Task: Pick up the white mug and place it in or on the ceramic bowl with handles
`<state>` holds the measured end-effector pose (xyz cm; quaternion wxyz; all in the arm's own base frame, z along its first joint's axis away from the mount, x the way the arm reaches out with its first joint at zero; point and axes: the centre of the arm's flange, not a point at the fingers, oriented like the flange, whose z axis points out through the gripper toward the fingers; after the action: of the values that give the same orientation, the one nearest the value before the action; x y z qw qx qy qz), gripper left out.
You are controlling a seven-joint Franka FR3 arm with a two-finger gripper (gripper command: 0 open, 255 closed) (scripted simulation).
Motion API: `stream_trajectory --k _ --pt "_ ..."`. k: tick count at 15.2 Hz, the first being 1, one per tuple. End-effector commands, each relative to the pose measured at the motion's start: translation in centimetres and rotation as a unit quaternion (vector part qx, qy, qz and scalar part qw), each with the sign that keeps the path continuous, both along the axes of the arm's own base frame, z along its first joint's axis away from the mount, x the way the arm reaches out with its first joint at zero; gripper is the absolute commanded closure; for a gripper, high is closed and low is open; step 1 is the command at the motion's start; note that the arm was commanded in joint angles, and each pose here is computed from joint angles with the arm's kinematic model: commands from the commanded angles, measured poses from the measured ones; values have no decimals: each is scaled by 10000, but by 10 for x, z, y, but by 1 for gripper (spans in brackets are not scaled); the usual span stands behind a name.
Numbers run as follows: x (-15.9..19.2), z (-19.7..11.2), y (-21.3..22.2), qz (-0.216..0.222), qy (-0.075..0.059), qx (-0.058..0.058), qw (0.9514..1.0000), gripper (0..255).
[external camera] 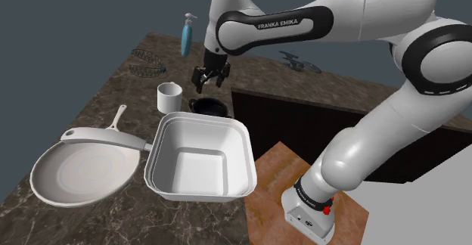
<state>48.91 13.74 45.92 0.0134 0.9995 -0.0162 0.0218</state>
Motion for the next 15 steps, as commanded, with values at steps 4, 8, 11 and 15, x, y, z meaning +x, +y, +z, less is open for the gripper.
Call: stream_trajectory --k 4,8,11,15 --pt "47 -23 36 -28 -103 25 9999 0" --pt "85 -43 64 -48 -184 41 9998 0" --pt "114 -57 84 -64 -245 52 9997 0" --pt "146 -72 107 -80 -312 65 9995 0"
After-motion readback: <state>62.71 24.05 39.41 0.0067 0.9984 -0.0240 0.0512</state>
